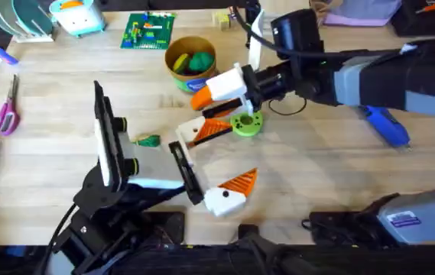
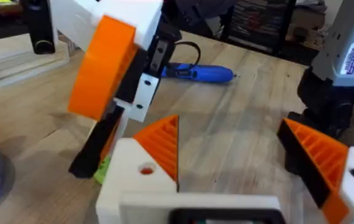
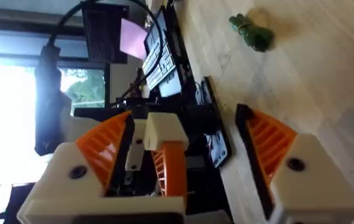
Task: Pick up the gripper from the table and insert it into the empty holder that is missing its gripper. Then pick up a screw, insert it into the mounting hole, and use the screwdriver to tighten it. Finally, clean up the table by picking up the vegetable and placing it into the bucket.
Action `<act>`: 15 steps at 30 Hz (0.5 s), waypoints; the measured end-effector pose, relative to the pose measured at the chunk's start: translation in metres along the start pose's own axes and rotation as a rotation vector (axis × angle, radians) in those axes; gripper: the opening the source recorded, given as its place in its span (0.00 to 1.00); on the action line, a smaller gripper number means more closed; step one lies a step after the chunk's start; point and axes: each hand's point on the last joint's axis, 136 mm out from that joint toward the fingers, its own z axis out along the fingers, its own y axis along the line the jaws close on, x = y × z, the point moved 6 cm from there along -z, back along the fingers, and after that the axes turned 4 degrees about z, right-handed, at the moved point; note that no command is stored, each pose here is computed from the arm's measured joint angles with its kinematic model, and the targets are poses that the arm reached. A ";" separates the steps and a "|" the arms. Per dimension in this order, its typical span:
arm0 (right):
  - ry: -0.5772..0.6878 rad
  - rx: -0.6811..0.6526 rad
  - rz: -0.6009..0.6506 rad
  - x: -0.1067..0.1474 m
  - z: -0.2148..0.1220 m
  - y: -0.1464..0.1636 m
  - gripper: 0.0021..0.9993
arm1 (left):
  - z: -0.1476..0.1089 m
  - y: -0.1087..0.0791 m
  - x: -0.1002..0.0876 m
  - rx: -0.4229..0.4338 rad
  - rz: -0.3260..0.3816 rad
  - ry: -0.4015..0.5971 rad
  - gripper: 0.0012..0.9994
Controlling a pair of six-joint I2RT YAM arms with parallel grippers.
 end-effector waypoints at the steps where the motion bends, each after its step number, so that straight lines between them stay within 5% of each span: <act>1: -0.014 0.004 0.002 -0.002 -0.004 -0.001 0.99 | 0.000 0.000 0.000 0.000 0.000 0.000 0.99; 8: -0.119 0.108 -0.046 -0.023 -0.025 -0.007 0.99 | 0.000 0.000 0.000 0.000 0.000 0.000 0.99; 15: -0.123 0.445 -0.087 -0.001 -0.056 0.007 0.99 | 0.000 0.000 0.000 0.000 0.000 0.000 0.99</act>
